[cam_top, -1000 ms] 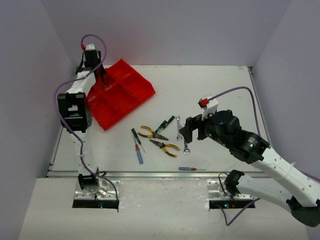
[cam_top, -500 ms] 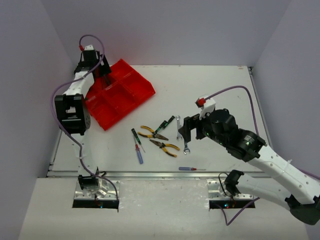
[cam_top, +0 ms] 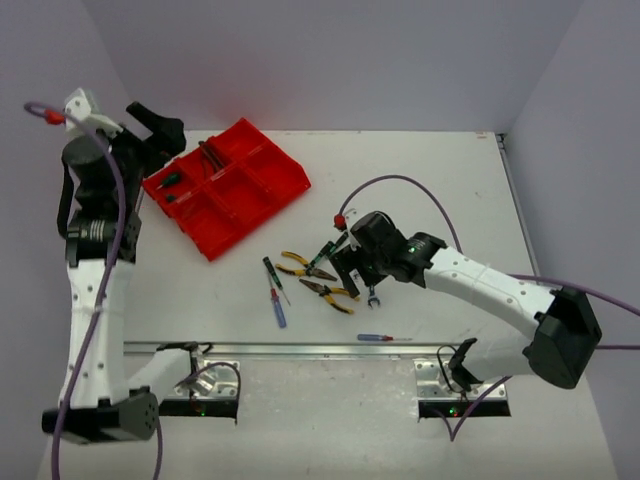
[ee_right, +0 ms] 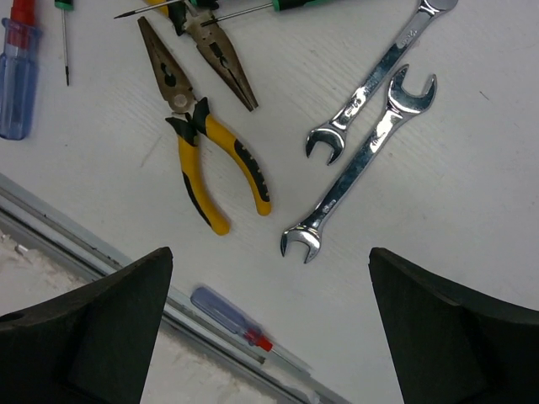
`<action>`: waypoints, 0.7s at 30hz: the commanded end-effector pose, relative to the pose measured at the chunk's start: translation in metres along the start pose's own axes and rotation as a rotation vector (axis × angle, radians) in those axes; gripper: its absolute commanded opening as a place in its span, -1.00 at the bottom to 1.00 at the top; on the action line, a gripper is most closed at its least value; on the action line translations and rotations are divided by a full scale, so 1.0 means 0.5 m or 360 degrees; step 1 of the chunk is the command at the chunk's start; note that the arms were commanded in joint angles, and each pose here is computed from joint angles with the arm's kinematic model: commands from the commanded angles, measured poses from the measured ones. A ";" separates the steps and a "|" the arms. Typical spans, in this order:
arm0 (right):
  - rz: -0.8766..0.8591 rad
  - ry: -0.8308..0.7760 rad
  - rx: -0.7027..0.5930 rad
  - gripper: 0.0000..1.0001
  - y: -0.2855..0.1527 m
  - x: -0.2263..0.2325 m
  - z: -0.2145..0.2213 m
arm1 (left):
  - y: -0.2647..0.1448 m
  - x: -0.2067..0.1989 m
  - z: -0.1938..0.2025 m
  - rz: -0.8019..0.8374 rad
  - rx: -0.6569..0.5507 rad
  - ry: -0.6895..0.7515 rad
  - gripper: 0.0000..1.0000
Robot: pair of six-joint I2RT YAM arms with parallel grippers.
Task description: Sort the tools into containers
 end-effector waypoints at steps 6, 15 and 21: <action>0.0161 0.0254 -0.0038 0.94 0.049 0.003 -0.027 | -0.153 0.063 0.212 0.0180 0.0184 0.0119 1.00; -0.0211 -0.0352 0.0439 0.98 -0.004 0.015 0.121 | -0.165 0.077 0.281 0.0224 0.0226 0.0126 1.00; -0.0171 -0.0471 0.0570 0.98 -0.003 0.029 0.168 | -0.159 0.071 0.291 0.0278 0.0265 0.0132 1.00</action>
Point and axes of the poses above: each gripper's point midway between its finger pads, its own y axis out along the fingers, its own x axis along the line the jaws close on, z = x × y, the point moved 7 cm from there along -y, back along the fingers, and after that the axes turned 8 degrees about y, right-handed, at the moved point
